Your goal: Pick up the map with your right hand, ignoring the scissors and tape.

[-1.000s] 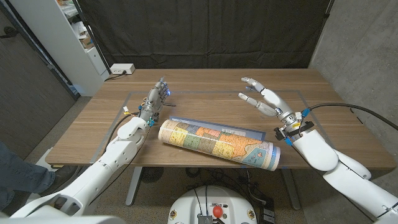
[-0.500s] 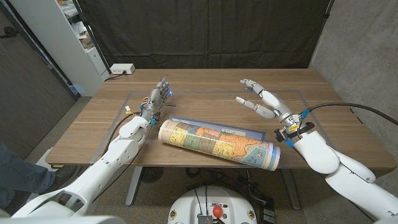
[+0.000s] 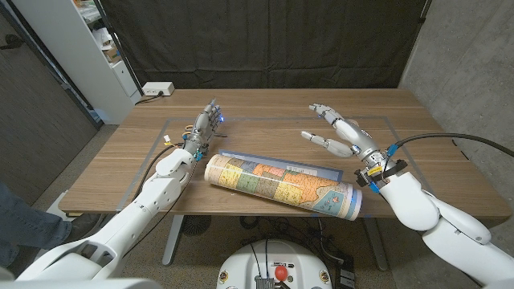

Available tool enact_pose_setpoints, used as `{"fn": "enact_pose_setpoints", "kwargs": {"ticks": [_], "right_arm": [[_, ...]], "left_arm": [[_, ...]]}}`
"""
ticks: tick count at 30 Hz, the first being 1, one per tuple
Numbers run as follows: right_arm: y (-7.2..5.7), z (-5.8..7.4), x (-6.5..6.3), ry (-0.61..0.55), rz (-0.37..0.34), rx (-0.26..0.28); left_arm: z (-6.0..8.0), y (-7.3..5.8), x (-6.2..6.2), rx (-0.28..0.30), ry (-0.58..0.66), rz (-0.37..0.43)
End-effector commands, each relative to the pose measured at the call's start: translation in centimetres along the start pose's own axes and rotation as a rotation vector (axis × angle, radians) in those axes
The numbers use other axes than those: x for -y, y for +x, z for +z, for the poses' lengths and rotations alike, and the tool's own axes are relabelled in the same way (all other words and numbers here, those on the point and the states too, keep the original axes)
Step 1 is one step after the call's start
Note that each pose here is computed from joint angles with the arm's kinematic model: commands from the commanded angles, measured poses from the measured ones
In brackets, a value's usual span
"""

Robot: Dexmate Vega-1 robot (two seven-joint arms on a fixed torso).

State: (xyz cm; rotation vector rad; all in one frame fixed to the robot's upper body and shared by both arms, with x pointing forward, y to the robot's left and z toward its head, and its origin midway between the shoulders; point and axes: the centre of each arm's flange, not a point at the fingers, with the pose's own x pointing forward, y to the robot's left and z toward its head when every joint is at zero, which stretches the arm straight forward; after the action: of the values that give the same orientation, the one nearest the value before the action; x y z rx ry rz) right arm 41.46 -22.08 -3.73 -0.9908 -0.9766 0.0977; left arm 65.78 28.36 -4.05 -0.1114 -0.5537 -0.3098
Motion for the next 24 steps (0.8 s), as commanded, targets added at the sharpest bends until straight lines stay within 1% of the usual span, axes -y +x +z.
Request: {"fn": "enact_pose_setpoints", "kwargs": {"ticks": [1, 8, 20, 24], "right_arm": [[-0.3, 0.9, -0.8, -0.06, 0.019, -0.017], [-0.3, 1.4, -1.2, -0.077, 0.043, 0.0], [-0.5, 2.5, -1.7, -0.133, 0.08, 0.006], [-0.6, 2.6, -2.0, -0.128, 0.093, 0.011]], "left_arm": [[-0.4, 0.1, -0.3, -0.008, -0.008, -0.001], [-0.6, 0.1, -0.4, -0.009, -0.012, 0.001], [-0.4, 0.1, -0.4, -0.007, -0.009, -0.002], [-0.3, 0.1, -0.4, -0.009, -0.007, -0.005]]}}
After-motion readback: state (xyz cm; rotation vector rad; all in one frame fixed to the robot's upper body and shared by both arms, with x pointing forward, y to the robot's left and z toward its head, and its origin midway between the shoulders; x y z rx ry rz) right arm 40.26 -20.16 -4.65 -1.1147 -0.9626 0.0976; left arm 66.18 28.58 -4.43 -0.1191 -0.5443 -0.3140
